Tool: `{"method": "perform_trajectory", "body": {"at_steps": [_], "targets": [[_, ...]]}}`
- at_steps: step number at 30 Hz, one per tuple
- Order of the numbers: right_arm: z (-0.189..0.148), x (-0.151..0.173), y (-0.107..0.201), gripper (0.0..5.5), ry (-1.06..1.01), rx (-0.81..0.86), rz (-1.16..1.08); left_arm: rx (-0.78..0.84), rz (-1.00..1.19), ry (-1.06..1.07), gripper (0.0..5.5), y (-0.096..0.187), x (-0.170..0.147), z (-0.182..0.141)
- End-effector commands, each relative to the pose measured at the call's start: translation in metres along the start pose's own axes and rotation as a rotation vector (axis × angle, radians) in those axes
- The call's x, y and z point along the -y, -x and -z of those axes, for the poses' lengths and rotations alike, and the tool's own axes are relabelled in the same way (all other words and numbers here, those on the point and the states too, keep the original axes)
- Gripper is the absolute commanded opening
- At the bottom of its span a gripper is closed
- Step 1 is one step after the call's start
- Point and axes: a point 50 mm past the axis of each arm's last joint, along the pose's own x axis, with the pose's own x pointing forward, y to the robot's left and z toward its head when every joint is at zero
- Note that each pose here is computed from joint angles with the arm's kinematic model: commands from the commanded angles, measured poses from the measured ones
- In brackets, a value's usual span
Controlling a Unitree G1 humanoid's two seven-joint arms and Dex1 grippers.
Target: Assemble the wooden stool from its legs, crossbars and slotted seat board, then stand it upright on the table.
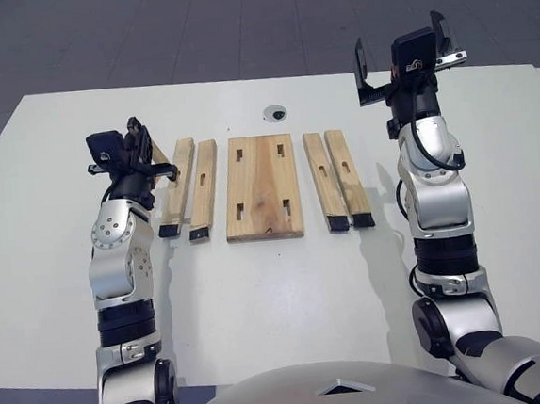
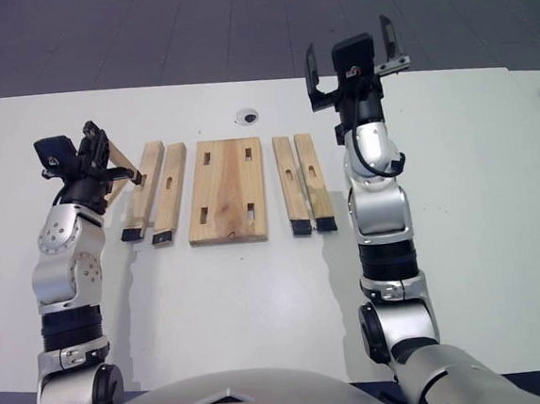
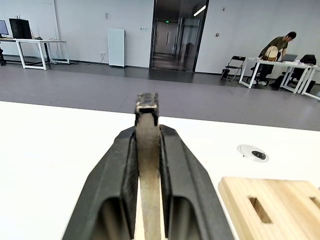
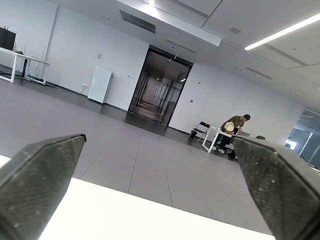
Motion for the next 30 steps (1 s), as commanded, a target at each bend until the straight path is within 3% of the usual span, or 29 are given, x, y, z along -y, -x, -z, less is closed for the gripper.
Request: {"method": "perform_trajectory", "body": {"at_steps": [1,30], "targets": [[0.002,-0.001,0.006,5.4,-0.01,-0.005,-0.005,0.025,0.005,-0.027,0.42,0.001,-0.006,-0.004],[0.0,-0.016,0.015,5.4,-0.025,-0.027,-0.116,0.031,0.033,-0.052,0.42,-0.006,0.001,0.012]]}}
